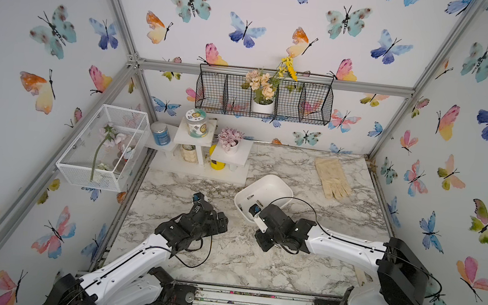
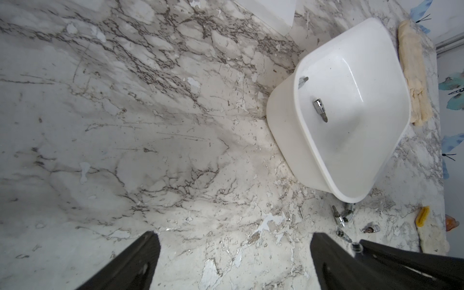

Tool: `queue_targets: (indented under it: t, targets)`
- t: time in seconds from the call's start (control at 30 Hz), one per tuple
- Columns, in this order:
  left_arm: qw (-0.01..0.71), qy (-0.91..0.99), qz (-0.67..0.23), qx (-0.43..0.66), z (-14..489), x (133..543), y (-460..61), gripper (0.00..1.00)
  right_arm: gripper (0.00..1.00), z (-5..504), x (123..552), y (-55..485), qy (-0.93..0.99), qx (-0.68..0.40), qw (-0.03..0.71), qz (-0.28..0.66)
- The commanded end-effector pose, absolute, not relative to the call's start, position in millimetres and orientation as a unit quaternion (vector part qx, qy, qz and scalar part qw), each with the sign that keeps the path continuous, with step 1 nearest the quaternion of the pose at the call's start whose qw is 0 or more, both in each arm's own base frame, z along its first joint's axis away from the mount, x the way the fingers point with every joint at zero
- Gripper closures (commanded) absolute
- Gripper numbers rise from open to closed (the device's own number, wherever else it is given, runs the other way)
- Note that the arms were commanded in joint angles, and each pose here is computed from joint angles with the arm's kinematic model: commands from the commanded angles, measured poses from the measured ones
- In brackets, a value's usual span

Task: Put the bit on the desktop into the storage box
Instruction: Place the screwdriver bit in the storage box.

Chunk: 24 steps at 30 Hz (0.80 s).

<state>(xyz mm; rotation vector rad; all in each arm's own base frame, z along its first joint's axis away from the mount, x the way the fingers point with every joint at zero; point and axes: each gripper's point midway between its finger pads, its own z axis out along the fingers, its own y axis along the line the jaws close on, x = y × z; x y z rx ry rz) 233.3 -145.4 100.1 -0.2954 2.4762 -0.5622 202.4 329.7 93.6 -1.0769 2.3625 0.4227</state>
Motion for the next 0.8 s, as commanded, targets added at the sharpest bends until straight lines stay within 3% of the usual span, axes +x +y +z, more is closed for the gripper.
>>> queue_targets:
  t: [0.0,0.3,0.77]
  targets:
    - [0.292,0.925,-0.222,-0.104,103.5,233.3,-148.4,0.01,0.84,126.9,221.2,324.8,0.869,-0.372,0.298,0.132]
    - [0.288,0.923,-0.233,-0.102,102.9,232.5,-152.2,0.01,0.82,158.3,284.4,340.0,0.864,-0.341,0.344,0.138]
    - [0.28,0.904,-0.308,-0.094,105.1,244.3,-184.5,0.01,0.82,106.2,353.7,350.7,0.891,-0.298,0.314,0.138]
